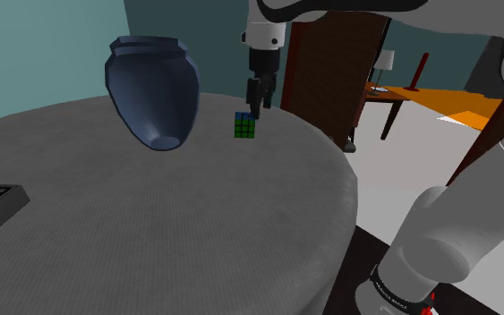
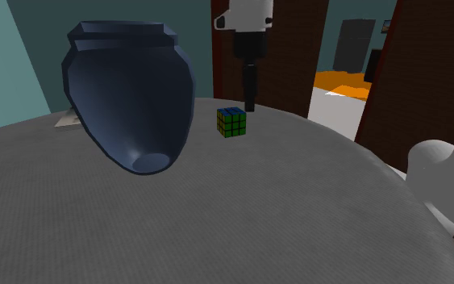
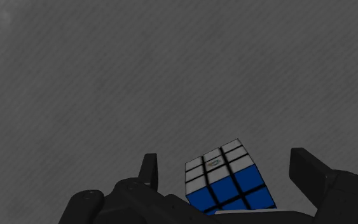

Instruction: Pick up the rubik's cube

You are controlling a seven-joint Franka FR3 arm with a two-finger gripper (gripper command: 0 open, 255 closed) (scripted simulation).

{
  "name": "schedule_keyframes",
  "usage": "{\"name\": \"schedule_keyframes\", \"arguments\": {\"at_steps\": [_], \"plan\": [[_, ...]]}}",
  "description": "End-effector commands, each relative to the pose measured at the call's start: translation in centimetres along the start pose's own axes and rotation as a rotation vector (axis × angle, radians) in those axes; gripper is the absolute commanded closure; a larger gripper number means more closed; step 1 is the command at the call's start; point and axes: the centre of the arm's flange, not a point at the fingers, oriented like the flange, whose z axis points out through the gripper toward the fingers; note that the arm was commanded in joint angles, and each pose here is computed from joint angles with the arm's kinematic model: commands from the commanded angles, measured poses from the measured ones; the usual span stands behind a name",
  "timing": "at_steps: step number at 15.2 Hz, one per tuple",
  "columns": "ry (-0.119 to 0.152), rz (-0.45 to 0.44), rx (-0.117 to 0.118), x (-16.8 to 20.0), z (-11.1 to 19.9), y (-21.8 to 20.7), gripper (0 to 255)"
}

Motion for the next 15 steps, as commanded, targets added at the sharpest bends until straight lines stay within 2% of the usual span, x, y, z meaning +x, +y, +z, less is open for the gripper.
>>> {"name": "schedule_keyframes", "arguments": {"at_steps": [1, 9, 11, 12, 15], "plan": [[0.006, -0.03, 0.01, 2.4, -0.2, -0.4, 0], [0.006, -0.03, 0.01, 2.6, 3.8, -0.6, 0], [0.006, -0.03, 0.01, 2.6, 3.8, -0.6, 0], [0.006, -0.03, 0.01, 2.6, 3.8, -0.6, 255], [0.006, -0.03, 0.01, 2.6, 3.8, -0.6, 255]]}}
